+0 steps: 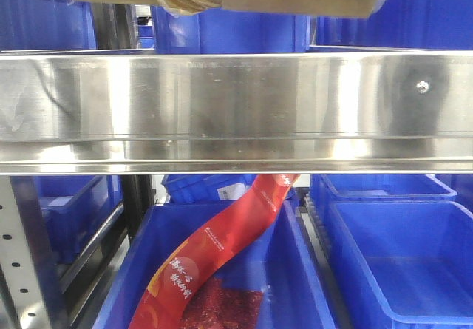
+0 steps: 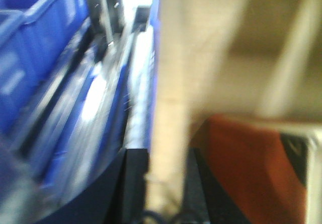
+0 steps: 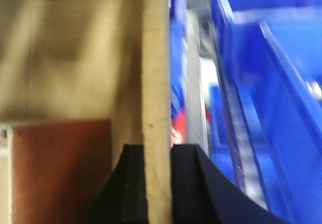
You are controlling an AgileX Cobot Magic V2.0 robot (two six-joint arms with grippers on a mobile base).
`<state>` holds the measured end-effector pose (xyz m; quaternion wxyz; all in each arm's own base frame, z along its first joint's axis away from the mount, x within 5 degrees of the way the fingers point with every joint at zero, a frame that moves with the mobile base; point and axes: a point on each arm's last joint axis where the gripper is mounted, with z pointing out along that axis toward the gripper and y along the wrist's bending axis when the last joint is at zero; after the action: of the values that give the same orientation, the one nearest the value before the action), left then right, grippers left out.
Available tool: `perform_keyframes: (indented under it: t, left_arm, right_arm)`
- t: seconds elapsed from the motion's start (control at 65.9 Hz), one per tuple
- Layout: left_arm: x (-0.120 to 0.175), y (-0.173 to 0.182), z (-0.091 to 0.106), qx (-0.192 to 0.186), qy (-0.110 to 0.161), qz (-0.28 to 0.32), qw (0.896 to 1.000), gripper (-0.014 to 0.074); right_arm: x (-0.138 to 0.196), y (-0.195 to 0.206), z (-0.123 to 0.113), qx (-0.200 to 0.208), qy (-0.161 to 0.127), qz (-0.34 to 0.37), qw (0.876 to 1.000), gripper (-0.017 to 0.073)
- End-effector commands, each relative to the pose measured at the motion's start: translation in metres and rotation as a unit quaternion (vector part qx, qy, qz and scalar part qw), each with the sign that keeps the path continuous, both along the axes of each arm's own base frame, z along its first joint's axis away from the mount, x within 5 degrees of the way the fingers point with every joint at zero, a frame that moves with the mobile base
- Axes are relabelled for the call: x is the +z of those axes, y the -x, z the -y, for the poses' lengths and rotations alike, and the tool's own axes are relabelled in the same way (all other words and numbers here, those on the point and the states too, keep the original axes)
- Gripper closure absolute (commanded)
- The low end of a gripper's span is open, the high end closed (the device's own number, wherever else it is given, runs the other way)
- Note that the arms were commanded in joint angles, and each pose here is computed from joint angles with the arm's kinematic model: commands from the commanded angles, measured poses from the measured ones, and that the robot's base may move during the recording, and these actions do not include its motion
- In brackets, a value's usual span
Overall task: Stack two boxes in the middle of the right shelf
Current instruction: 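Align the held boxes above the middle steel shelf with both grippers, then lower the boxes onto the middle shelf and release both grippers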
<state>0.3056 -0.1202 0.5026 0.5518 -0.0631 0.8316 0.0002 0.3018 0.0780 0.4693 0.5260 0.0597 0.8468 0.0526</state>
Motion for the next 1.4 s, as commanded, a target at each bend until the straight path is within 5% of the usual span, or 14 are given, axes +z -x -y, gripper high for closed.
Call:
perform_keyframes:
  t: [0.0, 0.44, 0.546, 0.637, 0.955, 1.031, 1.259, 1.38]
  left_arm:
    - [0.012, -0.001, -0.014, 0.021, 0.017, 0.044, 0.999, 0.0704]
    - [0.008, -0.002, -0.013, 0.019, 0.032, 0.022, 0.999, 0.0704]
    - [-0.003, -0.005, -0.008, -0.013, -0.005, -0.020, 1.000, 0.0704]
    - [-0.015, -0.014, 0.000, -0.031, -0.011, -0.046, 0.998, 0.0704]
    - [-0.047, -0.033, 0.008, -0.021, -0.051, -0.123, 0.991, 0.0702]
    - [-0.048, -0.033, 0.009, -0.022, -0.050, -0.125, 0.991, 0.0659]
    - [-0.047, -0.034, 0.009, -0.026, -0.048, -0.115, 0.992, 0.0309]
    - [-0.045, -0.035, 0.010, -0.029, -0.047, -0.107, 0.993, 0.0205]
  right_arm:
    - [0.002, -0.001, 0.004, -0.008, 0.006, 0.002, 1.000, 0.0713]
    - [0.001, -0.009, -0.001, 0.004, 0.003, 0.023, 1.000, 0.0713]
    - [-0.003, -0.010, -0.001, -0.001, 0.006, 0.008, 1.000, 0.0713]
    - [-0.012, -0.015, -0.003, -0.004, 0.003, -0.019, 1.000, 0.0713]
    - [-0.038, -0.031, -0.010, -0.006, -0.002, -0.081, 0.997, 0.0704]
    - [-0.041, -0.033, -0.011, -0.007, -0.001, -0.087, 0.996, 0.0639]
    - [-0.042, -0.033, -0.011, -0.008, 0.000, -0.090, 0.996, 0.0259]
    - [-0.040, -0.032, -0.011, -0.007, -0.001, -0.086, 0.996, 0.0194]
